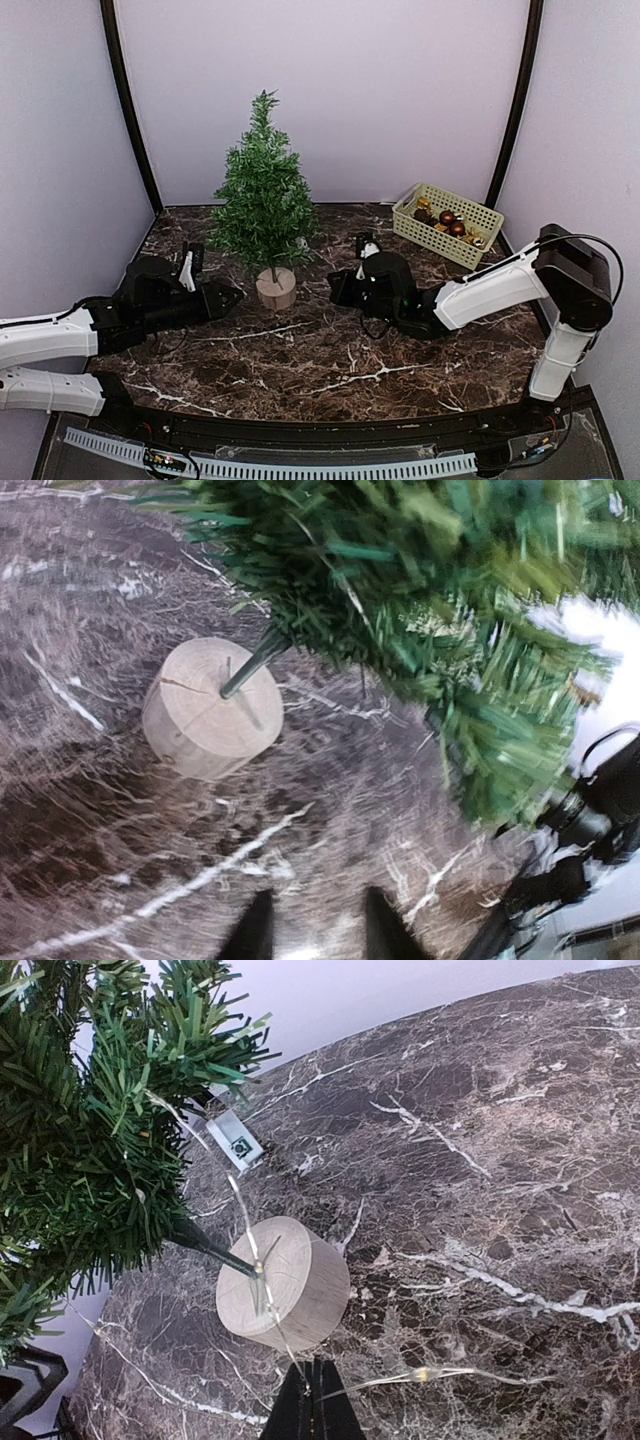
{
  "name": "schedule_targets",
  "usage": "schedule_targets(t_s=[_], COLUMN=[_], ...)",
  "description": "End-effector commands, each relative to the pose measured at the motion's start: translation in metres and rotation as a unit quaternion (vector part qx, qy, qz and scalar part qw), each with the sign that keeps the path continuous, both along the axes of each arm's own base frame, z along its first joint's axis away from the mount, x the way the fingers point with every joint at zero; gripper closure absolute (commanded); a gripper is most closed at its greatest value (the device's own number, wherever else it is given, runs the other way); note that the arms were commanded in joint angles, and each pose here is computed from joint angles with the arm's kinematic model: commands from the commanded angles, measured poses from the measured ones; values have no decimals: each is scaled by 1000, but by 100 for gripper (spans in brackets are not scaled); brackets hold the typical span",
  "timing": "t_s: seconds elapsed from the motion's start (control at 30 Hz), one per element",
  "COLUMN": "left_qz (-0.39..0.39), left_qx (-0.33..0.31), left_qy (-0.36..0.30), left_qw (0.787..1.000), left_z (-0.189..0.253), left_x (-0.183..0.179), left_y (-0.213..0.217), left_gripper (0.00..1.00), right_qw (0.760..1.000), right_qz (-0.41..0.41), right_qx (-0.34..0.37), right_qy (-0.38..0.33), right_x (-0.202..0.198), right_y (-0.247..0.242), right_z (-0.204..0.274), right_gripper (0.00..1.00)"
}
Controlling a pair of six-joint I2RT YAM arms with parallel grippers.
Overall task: Decorate the small christmas tree
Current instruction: Wrap the side of the string light in the gap of the branches.
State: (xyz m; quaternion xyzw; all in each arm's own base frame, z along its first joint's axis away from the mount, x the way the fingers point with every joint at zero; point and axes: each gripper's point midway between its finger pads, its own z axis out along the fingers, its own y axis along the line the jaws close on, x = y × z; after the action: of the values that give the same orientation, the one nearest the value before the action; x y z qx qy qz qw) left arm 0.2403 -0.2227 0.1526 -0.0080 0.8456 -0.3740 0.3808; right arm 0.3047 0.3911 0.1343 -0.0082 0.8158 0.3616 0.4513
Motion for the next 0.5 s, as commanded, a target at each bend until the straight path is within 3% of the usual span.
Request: schedule_targets(t_s=[0.0, 0.1, 0.27, 0.47], left_qz=[-39, -60, -65, -54], left_qx=[-38, -38, -42, -23], left_qy=[-56, -69, -91, -74], left_qw=[997, 995, 993, 996], left_z=[43, 59, 79, 68], left_x=[-1, -1, 7, 21], left_y=[-15, -23, -31, -38], left_gripper=[56, 36, 17, 16], right_qw=[1000, 1000, 1000, 1000], right_qz=[0, -3, -4, -5], right_qx=[5, 4, 4, 5], right_qy=[1, 0, 0, -1], right_x=[-3, -2, -2, -2], right_y=[2, 1, 2, 2], right_z=[-5, -4, -4, -3], right_gripper=[100, 100, 100, 100])
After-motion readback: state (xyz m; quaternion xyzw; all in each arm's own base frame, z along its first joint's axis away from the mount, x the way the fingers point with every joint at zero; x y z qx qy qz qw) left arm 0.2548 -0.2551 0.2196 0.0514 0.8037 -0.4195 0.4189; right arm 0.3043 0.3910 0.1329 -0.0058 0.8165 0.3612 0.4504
